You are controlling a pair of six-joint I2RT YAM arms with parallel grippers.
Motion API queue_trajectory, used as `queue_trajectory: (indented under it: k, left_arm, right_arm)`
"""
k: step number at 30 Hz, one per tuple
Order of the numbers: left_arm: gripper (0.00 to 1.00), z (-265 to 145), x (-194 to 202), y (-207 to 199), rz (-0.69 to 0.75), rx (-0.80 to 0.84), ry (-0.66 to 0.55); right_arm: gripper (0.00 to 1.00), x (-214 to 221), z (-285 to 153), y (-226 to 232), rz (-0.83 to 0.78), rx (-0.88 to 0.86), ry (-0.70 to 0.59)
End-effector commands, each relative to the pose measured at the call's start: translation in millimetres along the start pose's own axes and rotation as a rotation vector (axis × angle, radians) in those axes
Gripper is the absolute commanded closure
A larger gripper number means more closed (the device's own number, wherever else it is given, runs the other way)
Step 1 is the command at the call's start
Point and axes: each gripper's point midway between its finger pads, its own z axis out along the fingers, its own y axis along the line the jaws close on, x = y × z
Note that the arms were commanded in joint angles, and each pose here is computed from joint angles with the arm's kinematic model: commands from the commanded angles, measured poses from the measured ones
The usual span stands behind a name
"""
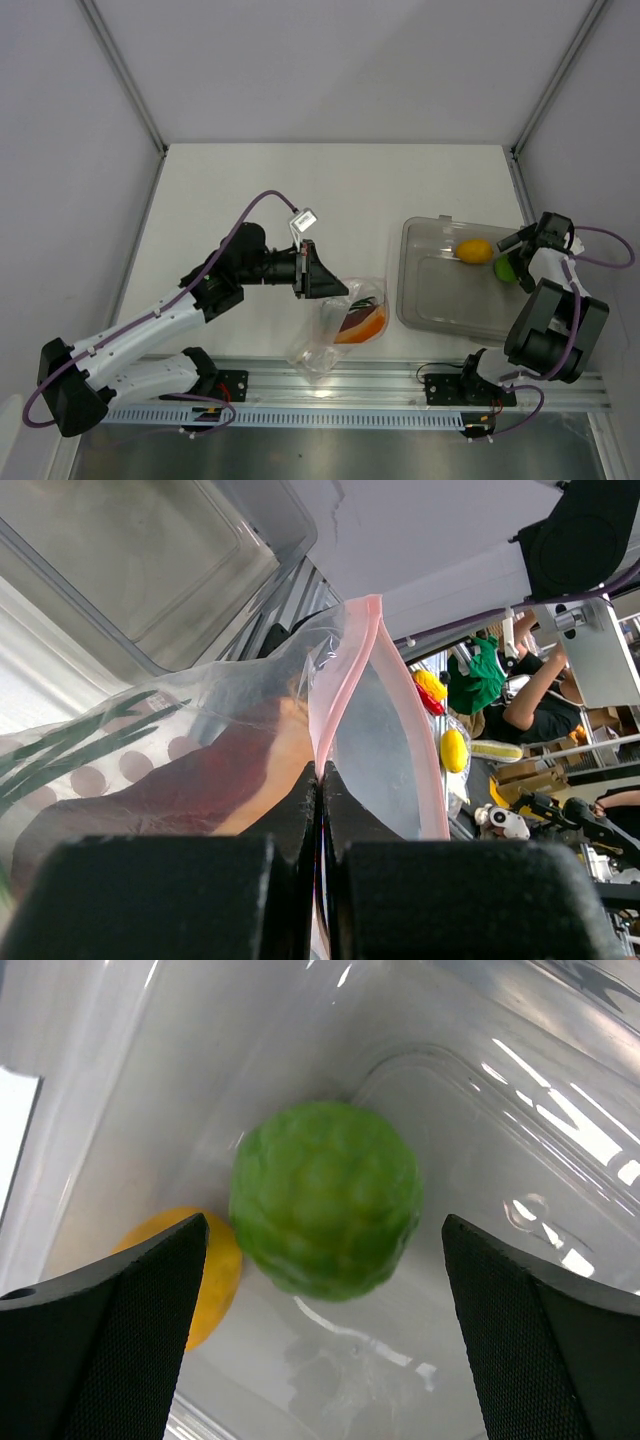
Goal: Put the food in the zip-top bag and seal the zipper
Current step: Pick up the fake fruit from the bin.
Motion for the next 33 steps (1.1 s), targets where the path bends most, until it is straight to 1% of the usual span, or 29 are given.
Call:
queue_trajectory:
  k: [1, 9, 12, 13, 15, 16, 21, 22, 24, 25, 27, 28, 30, 31, 33]
  left_arm:
    - [0.99, -2.3, -17.4, -21.8, 0.044, 0.059, -0.030]
    - [1.00, 4.9, -18.0, -20.3, 0.034, 0.071, 0.000]
    - [0.99, 7.9, -14.8, -17.6, 0.022, 0.075, 0.020]
    - [0.99, 8.5, -13.3, -17.4, 0.019, 0.077, 0.027]
    - [1.00, 9.2, -12.8, -14.9, 0.014, 0.070, 0.030]
    - [0.99, 9.5, -12.2, -14.0, 0.012, 0.068, 0.032]
    - [0.99, 8.1, -12.8, -15.0, 0.015, 0.067, 0.024]
    - [0.99, 7.9, -13.1, -14.9, 0.015, 0.065, 0.022]
    - [1.00, 7.3, -12.2, -14.4, 0.012, 0.061, 0.024]
    - [0.99, 7.4, -12.0, -13.7, 0.011, 0.059, 0.023]
    - [0.99, 6.8, -12.2, -14.6, 0.011, 0.061, 0.022]
    - [0.99, 6.3, -11.6, -15.0, 0.011, 0.063, 0.022]
    - [0.99, 5.6, -10.7, -15.5, 0.003, 0.065, 0.022]
    - [0.99, 5.3, -11.6, -16.6, 0.004, 0.068, 0.016]
    - [0.99, 4.3, -9.8, -16.7, -0.006, 0.072, 0.015]
  right_arm:
    - [0.01, -14.3, 9.2, 9.0, -0.005, -0.026, -0.044]
    - [0.01, -5.0, 30.5, 2.9, 0.004, 0.014, -0.008]
    - [0.06, -3.4, 32.0, 2.1, 0.005, 0.015, -0.007]
    - [0.10, -1.7, 32.4, 1.4, 0.002, 0.017, -0.004]
    - [0.14, 0.8, 32.6, 2.2, -0.001, 0.009, 0.003]
    - [0.19, 2.7, 33.4, 1.2, -0.003, 0.009, 0.005]
    - [0.33, 11.8, 34.6, 1.2, -0.016, -0.007, 0.034]
    - [0.39, 12.8, 34.0, 2.0, -0.017, -0.012, 0.036]
    - [0.47, 13.8, 30.7, 2.7, -0.019, -0.025, 0.035]
    - [0.53, 14.3, 29.2, 3.5, -0.022, -0.031, 0.033]
    - [0.60, 12.8, 24.4, 5.4, -0.028, -0.048, 0.023]
    - [0.68, 13.3, 22.7, 6.7, -0.030, -0.058, 0.025]
    - [0.74, 12.5, 18.4, 6.9, -0.033, -0.064, 0.019]
    - [0.81, 14.5, 16.9, 8.1, -0.037, -0.073, 0.027]
    - [0.86, 13.8, 12.1, 10.6, -0.041, -0.089, 0.022]
